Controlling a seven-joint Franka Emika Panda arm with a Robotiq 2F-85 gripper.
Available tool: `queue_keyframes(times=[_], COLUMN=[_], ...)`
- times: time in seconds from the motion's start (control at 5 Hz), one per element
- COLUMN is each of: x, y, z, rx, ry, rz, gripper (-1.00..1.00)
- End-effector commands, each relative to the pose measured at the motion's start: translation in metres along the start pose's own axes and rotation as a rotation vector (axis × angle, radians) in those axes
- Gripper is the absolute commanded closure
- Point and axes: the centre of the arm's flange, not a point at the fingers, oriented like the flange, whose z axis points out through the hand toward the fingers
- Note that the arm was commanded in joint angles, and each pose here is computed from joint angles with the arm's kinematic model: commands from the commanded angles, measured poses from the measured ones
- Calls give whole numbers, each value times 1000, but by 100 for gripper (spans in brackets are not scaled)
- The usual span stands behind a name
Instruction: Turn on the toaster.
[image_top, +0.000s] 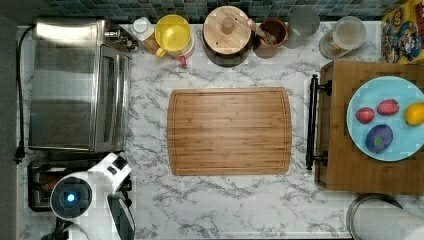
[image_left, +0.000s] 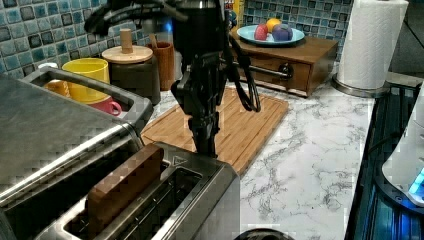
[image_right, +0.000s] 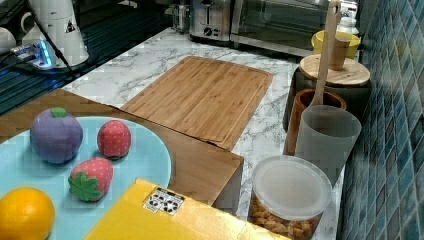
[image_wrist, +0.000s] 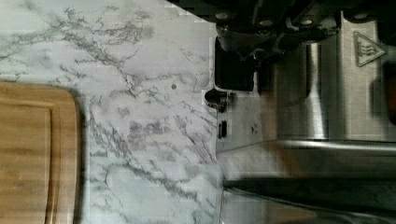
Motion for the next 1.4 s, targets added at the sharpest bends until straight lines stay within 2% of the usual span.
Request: queue_keyframes(times=[0.2,0.4,0.6,0.8,1.0,1.4], x=[21,-8,-16,-33,-38,-33], y=[9,20,32,44,65,121], z=[1,33,54,82,109,161], rx=[-36,-53,-63,-76,-78,-101], ry=[6,-35,-75,-100,-120,-211], rz=[40,2,18,-14,20,133], gripper=[100,100,100,100,100,100])
